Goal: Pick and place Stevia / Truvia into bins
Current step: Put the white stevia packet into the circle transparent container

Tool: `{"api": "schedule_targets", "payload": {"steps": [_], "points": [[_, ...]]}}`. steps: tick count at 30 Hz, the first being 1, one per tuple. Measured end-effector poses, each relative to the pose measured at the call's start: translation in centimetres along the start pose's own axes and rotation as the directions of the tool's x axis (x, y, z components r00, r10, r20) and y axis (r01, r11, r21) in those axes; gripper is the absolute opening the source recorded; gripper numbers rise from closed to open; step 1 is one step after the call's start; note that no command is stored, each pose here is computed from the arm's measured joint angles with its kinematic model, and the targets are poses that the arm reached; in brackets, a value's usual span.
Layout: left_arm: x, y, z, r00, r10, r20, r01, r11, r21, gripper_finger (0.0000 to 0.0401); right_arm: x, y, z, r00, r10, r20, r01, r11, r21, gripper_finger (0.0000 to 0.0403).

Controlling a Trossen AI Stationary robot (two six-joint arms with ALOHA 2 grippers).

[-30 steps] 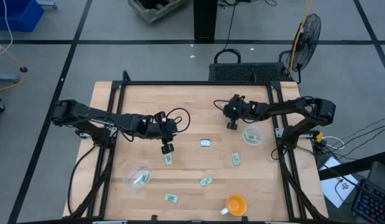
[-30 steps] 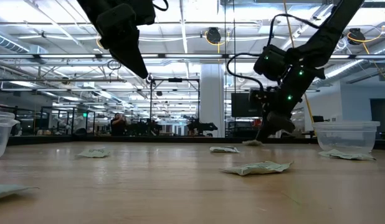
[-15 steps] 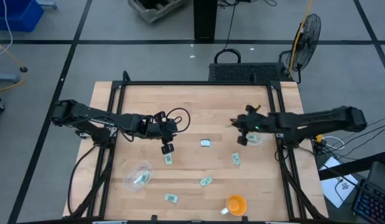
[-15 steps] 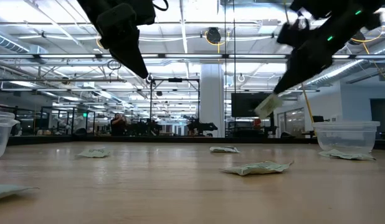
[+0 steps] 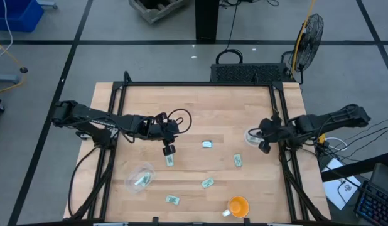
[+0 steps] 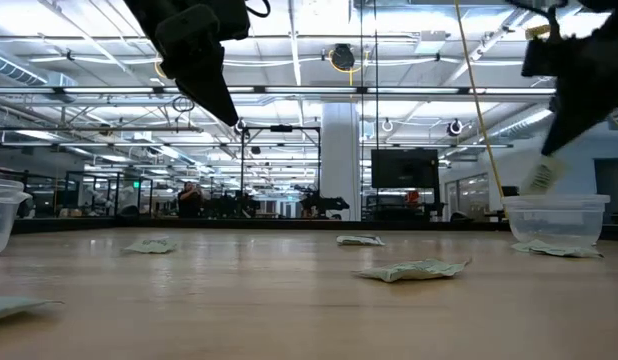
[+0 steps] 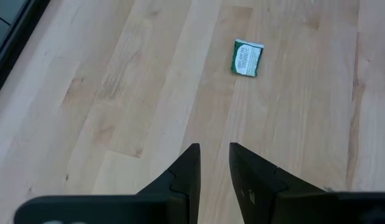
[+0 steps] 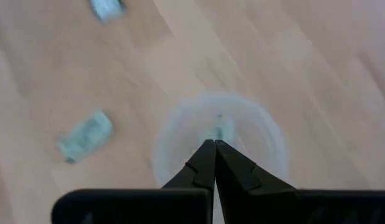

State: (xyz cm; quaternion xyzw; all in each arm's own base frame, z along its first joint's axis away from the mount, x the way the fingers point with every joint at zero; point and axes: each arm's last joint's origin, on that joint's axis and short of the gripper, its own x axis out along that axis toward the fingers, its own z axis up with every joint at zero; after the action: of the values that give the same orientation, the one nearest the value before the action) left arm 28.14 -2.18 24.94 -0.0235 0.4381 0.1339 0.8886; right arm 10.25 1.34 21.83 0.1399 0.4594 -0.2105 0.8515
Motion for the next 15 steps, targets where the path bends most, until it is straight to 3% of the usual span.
{"api": "schedule_targets", "payload": {"steps": [10,15], "points": [[0.0,0.0,0.0,1.0,0.0,0.0,0.0,1.0,0.0,0.009,0.7,0.2,-0.2,0.996,-0.062,-0.066,0.064,0.998,0.017,0.0],[0.0,0.0,0.0,1.0,0.0,0.0,0.0,1.0,0.001,0.009,3.5,0.6,-1.5,0.982,-0.108,-0.154,0.102,0.994,-0.046,0.0]]}}
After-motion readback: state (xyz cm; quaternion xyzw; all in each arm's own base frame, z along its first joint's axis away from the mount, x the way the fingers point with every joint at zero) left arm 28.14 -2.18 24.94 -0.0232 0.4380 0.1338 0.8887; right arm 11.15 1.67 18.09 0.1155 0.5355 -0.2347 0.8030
